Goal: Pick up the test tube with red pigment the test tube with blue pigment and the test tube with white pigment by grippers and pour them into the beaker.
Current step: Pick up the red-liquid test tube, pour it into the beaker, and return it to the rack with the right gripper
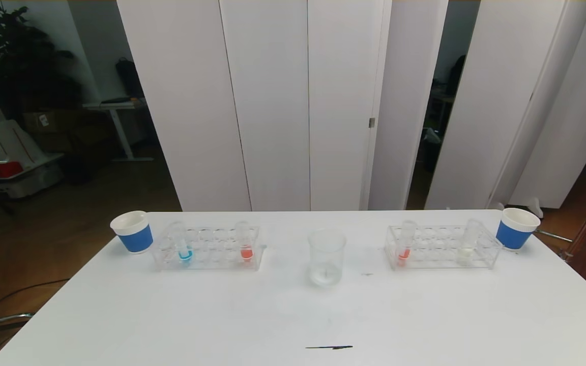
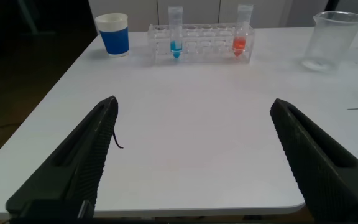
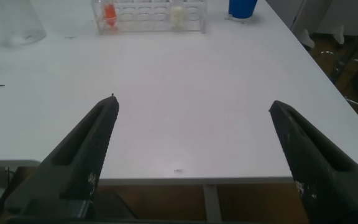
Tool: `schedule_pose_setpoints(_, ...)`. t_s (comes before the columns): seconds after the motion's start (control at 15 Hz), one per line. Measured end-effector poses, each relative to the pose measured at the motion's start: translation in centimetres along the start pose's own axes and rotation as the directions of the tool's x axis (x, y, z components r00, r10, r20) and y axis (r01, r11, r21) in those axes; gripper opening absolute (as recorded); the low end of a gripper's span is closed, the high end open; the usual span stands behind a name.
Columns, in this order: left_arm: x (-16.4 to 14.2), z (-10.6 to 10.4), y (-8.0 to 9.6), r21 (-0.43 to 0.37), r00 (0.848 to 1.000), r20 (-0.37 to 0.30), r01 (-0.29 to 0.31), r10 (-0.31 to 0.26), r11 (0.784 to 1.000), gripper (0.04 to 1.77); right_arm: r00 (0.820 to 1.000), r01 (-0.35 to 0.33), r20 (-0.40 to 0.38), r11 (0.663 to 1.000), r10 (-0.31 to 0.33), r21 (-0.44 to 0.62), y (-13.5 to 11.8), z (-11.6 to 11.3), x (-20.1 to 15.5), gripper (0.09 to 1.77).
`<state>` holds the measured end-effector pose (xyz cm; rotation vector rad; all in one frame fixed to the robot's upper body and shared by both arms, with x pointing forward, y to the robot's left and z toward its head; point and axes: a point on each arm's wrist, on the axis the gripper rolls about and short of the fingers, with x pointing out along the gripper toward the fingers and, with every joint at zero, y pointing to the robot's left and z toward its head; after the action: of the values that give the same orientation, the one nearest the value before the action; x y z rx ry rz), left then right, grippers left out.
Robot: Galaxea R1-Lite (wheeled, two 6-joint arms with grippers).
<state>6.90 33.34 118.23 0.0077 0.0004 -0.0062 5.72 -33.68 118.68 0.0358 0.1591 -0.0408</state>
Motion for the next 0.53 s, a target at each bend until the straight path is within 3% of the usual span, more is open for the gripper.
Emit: schedule_pose_setpoints(0.53, 0.0, 0.0, 0.0, 0.0, 1.0, 0.0, 0.0, 0.0, 1.0, 1.75, 1.0, 0.018, 0.005, 1.0, -0.018, -0.004, -0.03, 0.25, -0.05, 1.74)
